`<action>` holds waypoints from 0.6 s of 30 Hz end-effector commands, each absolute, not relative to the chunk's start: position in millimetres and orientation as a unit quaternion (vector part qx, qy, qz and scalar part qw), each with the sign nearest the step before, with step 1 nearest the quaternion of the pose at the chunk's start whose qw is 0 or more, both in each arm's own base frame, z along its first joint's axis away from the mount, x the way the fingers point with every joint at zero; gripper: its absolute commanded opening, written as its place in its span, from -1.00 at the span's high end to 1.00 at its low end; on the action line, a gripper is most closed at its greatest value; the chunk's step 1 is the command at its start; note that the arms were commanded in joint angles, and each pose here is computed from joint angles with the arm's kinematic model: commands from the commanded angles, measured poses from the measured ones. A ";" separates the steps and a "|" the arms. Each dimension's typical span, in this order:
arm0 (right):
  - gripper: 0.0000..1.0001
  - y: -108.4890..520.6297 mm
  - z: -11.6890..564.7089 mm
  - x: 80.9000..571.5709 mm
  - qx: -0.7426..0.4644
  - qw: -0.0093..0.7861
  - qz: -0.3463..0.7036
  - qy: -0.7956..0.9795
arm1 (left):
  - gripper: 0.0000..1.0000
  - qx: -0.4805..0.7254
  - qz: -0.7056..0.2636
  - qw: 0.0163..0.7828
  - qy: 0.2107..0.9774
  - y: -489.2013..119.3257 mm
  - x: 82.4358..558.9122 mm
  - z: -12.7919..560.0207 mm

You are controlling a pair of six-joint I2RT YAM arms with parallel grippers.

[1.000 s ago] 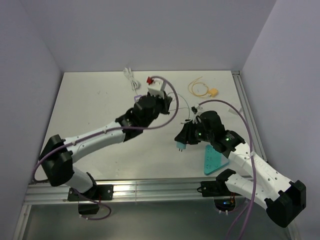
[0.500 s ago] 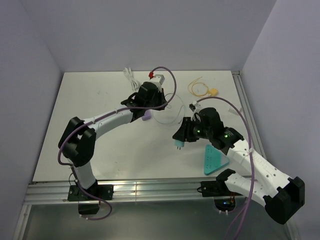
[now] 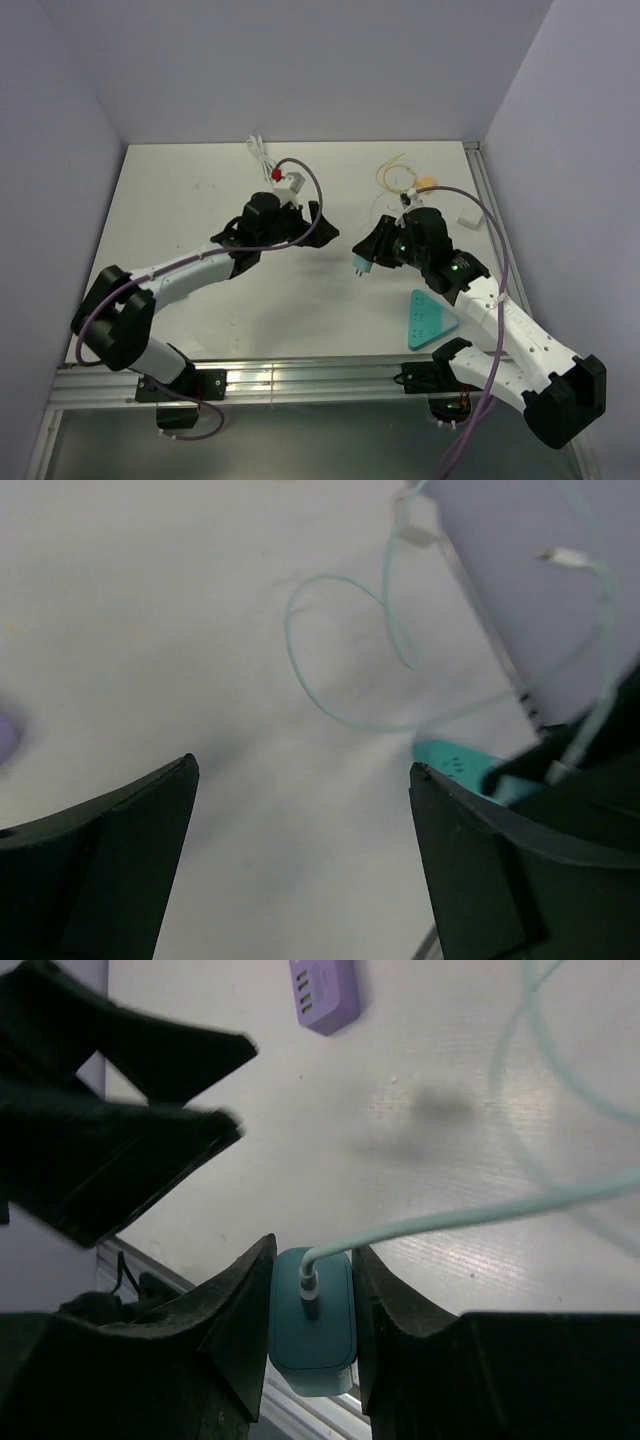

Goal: Insert the plug

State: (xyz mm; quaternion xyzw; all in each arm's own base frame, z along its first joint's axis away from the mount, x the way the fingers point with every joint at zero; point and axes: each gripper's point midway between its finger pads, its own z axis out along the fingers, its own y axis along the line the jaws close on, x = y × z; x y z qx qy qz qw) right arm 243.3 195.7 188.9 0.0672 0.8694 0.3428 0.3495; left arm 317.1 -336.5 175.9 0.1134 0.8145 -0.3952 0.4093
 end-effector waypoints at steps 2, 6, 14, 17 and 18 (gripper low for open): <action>1.00 192.3 229.2 259.4 0.089 0.404 0.378 0.828 | -0.75 0.131 -0.535 0.446 0.706 -348.1 280.5 249.5; 1.00 195.5 236.0 260.9 0.090 0.406 0.399 0.817 | -0.38 0.150 -0.625 0.449 0.621 -350.4 249.8 280.5; 1.00 205.7 261.4 255.7 0.086 0.414 0.457 0.783 | -0.47 0.185 -0.700 0.409 0.555 -357.1 220.5 290.1; 1.00 206.4 265.9 254.8 0.090 0.418 0.469 0.773 | -0.40 0.193 -0.714 0.405 0.538 -358.7 213.1 293.9; 1.00 207.2 265.9 254.2 0.091 0.417 0.473 0.771 | -0.39 0.198 -0.717 0.401 0.534 -359.4 209.8 293.7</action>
